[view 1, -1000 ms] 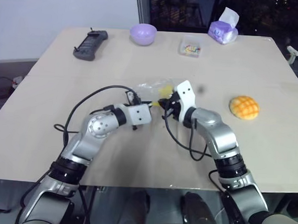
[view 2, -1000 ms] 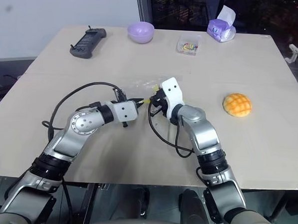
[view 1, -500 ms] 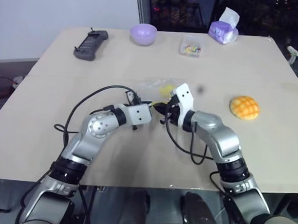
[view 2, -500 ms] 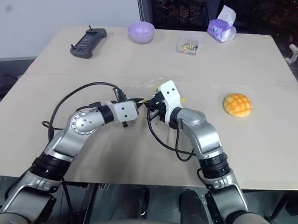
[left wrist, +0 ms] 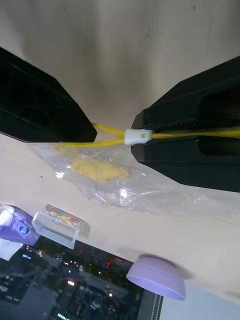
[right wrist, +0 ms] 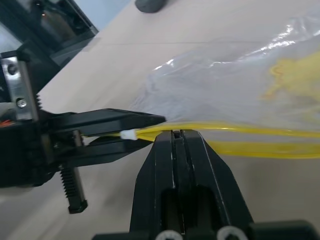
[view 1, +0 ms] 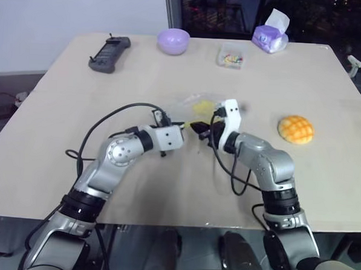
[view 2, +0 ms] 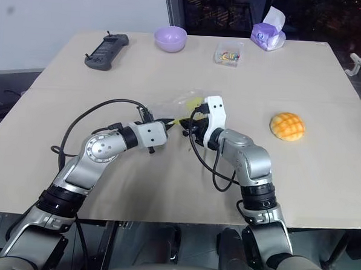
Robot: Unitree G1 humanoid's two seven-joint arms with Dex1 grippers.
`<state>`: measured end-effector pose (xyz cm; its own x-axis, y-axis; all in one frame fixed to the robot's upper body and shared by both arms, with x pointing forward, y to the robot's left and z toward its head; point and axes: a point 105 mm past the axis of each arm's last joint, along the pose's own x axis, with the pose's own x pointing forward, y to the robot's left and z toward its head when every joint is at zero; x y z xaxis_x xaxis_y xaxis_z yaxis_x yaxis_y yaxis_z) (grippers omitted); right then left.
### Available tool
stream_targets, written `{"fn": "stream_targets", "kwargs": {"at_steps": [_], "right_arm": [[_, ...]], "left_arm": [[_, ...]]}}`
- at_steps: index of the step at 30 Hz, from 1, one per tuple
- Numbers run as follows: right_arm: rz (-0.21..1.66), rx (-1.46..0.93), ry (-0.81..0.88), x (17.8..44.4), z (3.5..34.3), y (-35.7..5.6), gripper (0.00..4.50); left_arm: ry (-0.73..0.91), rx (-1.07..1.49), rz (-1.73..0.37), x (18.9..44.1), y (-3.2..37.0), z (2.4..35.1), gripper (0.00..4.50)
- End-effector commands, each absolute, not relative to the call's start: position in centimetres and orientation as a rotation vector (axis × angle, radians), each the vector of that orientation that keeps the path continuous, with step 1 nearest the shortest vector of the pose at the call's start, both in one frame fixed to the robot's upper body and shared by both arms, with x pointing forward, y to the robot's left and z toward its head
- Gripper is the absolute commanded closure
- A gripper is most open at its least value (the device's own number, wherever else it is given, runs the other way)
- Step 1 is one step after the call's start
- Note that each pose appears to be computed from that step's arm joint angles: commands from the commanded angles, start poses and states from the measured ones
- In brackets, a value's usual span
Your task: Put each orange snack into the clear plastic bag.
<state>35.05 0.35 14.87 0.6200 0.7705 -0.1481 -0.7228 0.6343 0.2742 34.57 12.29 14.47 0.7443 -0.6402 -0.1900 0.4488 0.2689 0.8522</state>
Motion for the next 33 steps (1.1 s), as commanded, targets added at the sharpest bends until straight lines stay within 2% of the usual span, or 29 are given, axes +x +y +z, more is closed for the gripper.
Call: {"fn": "stream_targets", "kwargs": {"at_steps": [1,8,13,15,18,22,23,26,33], "right_arm": [[0.838,0.212,0.251,35.6,15.5,0.6,4.48],[0.732,0.166,0.253,38.1,14.4,-0.4,4.48],[0.719,0.038,0.206,38.8,13.4,-0.9,4.48],[0.724,-0.134,0.143,38.9,13.1,-1.3,4.48],[0.727,-0.441,-0.005,38.6,13.2,-1.6,3.73],[0.783,-0.727,-0.13,37.9,12.4,-1.2,1.82],[0.789,-0.769,-0.149,37.9,12.2,-1.2,1.17],[0.789,-0.935,-0.206,37.9,11.5,-1.6,0.02],[0.727,-1.149,-0.257,38.8,11.0,-4.2,0.02]], "left_arm": [[-0.29,1.061,-0.752,34.1,11.4,16.1,4.5],[-0.307,1.003,-0.859,32.5,11.1,16.0,4.5],[-0.318,0.951,-0.87,32.5,11.6,16.6,4.5],[-0.321,0.906,-0.869,32.5,11.7,16.9,4.5],[-0.32,0.876,-0.88,32.5,11.8,16.9,4.5],[-0.32,0.874,-0.899,32.5,11.6,16.7,4.5],[-0.321,0.873,-0.9,32.5,11.6,16.7,4.5],[-0.323,0.873,-0.907,32.6,11.5,16.7,4.5],[-0.312,0.922,-0.86,33.5,12.2,16.4,4.5]]}}
